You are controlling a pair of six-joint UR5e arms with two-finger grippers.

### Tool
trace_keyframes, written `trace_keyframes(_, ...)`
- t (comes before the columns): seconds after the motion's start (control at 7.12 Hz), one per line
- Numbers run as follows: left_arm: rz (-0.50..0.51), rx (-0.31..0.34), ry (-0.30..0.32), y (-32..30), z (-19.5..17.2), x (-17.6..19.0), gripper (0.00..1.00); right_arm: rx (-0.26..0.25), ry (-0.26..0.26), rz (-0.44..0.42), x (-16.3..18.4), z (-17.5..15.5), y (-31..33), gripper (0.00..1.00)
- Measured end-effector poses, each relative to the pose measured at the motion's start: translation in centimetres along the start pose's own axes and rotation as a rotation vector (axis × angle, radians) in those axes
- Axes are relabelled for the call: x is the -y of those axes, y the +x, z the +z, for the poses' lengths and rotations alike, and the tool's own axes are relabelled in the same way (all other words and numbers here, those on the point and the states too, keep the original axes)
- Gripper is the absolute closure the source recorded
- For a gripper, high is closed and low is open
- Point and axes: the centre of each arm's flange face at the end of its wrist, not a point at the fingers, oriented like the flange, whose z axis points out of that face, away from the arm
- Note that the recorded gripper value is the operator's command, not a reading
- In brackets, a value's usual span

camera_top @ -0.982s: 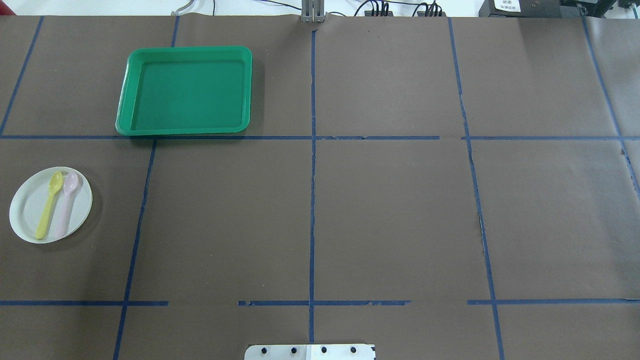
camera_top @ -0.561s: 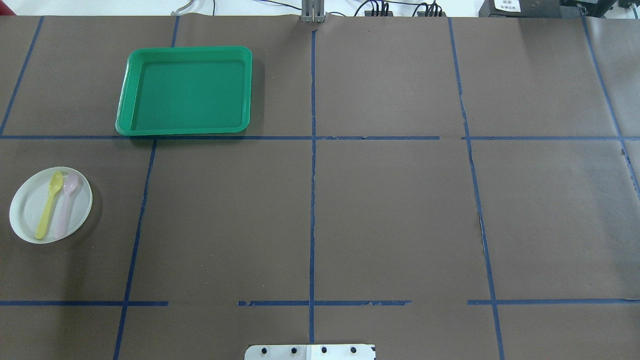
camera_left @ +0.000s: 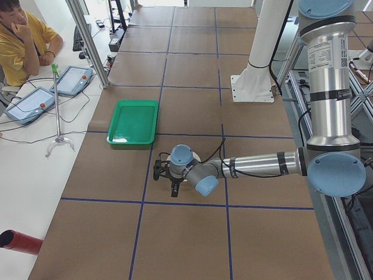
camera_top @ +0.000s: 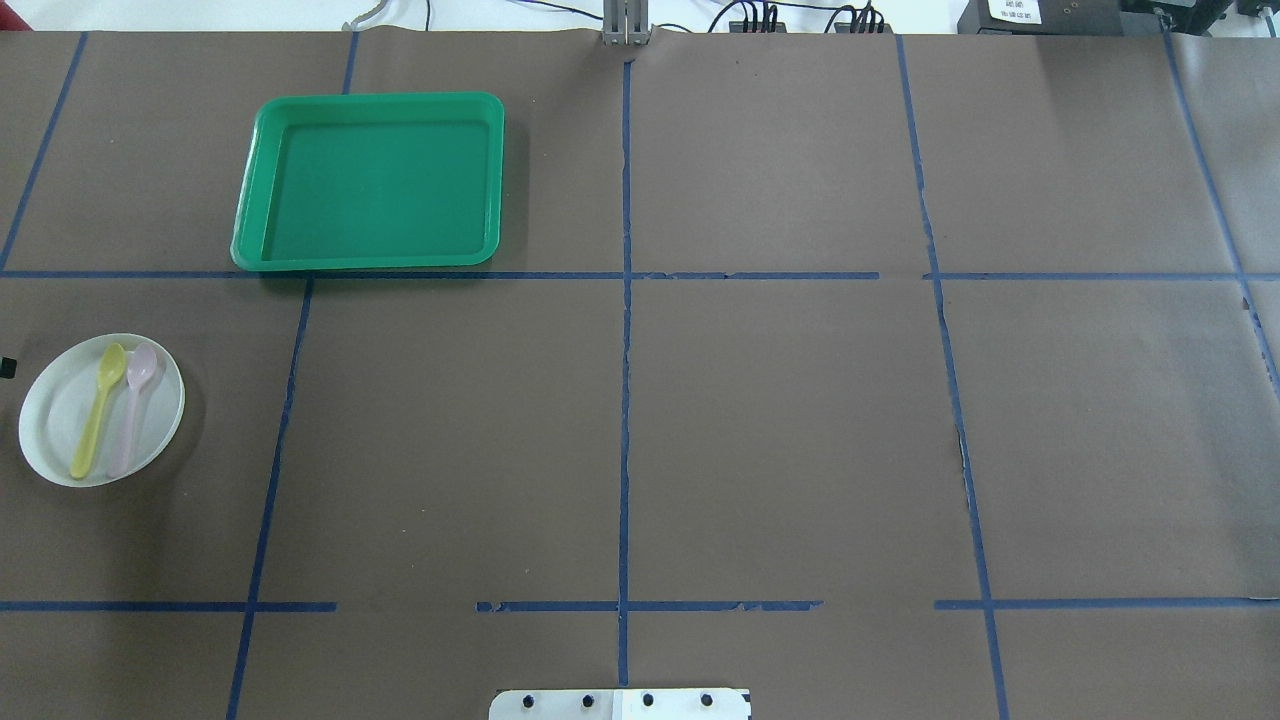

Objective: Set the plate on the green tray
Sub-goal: 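Grasp the white plate's rim with the left gripper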

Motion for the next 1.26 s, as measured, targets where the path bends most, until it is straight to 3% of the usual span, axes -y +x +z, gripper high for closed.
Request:
trace_keyframes(0.14, -0.003, 0.010, -0.005, 0.8, 0.9, -0.3, 0.01, 0.000, 0.000, 0.000, 0.0, 0.0, 0.0, 0.00)
trace_keyframes(0.28, 0.000, 0.013, -0.014, 1.4, 1.6, -0.6, 0.10, 0.000, 0.000, 0.000, 0.0, 0.0, 0.0, 0.00)
trace_keyframes(0.42, 0.007, 0.013, -0.023, 2.0, 2.0, -0.9, 0.28, 0.000, 0.000, 0.000, 0.0, 0.0, 0.0, 0.00)
trace_keyframes(0.56, 0.014, 0.012, -0.032, 2.3, 2.4, -1.1, 0.70, 0.000, 0.000, 0.000, 0.0, 0.0, 0.0, 0.00)
trace_keyframes(0.7, 0.018, 0.007, -0.038, 2.6, 2.5, -1.2, 1.00, 0.000, 0.000, 0.000, 0.0, 0.0, 0.0, 0.00)
trace_keyframes(1.26, 0.024, -0.048, -0.097, 3.3, 2.6, -1.7, 1.00, 0.000, 0.000, 0.000, 0.0, 0.0, 0.0, 0.00)
